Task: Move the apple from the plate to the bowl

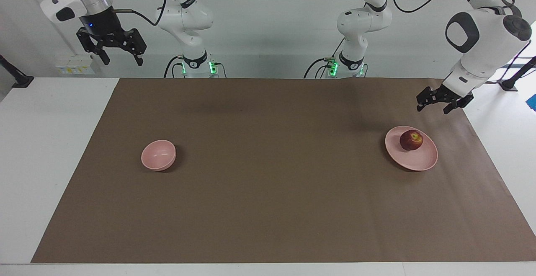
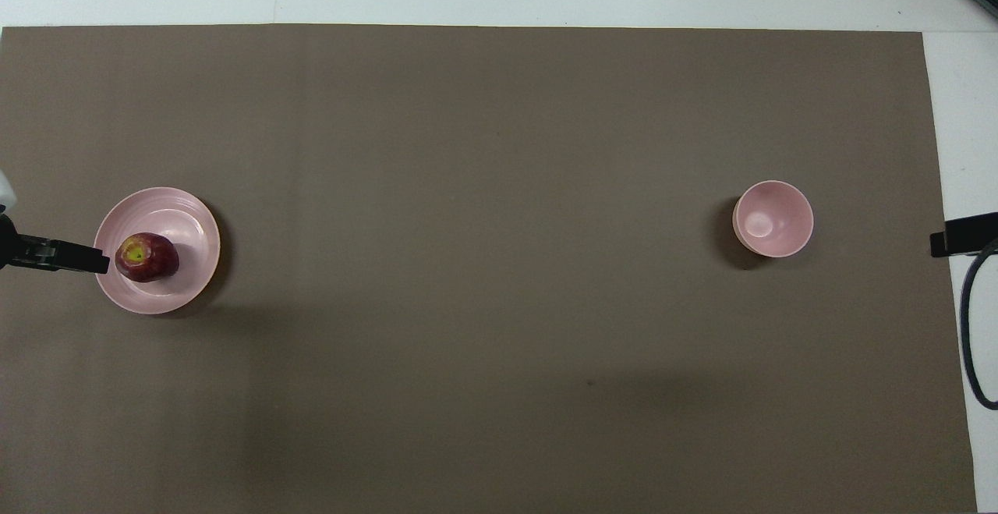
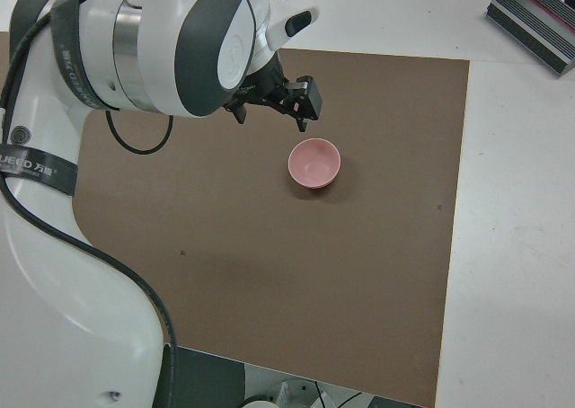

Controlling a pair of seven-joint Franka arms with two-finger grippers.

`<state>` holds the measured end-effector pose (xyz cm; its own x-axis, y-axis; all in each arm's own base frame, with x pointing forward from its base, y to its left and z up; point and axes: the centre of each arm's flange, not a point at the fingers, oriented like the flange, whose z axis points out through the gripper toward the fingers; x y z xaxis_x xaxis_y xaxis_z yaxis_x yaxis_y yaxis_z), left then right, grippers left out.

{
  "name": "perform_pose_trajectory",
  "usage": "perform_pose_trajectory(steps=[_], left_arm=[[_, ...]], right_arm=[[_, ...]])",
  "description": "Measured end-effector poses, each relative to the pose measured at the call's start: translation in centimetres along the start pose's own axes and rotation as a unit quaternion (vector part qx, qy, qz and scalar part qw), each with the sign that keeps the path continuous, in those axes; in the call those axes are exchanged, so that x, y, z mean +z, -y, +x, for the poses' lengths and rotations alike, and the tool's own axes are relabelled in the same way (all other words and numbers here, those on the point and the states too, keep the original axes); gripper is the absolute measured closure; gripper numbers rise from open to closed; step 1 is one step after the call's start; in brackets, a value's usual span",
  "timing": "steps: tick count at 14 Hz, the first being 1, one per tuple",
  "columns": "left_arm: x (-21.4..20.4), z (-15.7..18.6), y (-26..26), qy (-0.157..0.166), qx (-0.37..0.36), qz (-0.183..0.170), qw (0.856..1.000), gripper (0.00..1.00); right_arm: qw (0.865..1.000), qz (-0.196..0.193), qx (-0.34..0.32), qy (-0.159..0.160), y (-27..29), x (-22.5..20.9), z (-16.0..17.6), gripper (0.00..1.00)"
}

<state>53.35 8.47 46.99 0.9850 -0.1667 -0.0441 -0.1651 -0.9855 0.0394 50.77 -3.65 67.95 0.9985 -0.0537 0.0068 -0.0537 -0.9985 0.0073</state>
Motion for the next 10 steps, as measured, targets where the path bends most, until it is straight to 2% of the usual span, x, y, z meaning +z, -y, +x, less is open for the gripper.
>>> perform_pose_trajectory(steps=[4,10], left_arm=[[5.0,1.3,0.7,0.009,0.004,-0.004,1.0,0.0],[12.7,2.0,1.1,0.003,0.003,-0.002,1.0,0.0]], right_arm=[[1.0,0.0,0.003,0.001,-0.3,0.0,-0.1,0.0],[1.0,0.001,0.003,0.004,-0.4,0.2,-0.3,0.0]])
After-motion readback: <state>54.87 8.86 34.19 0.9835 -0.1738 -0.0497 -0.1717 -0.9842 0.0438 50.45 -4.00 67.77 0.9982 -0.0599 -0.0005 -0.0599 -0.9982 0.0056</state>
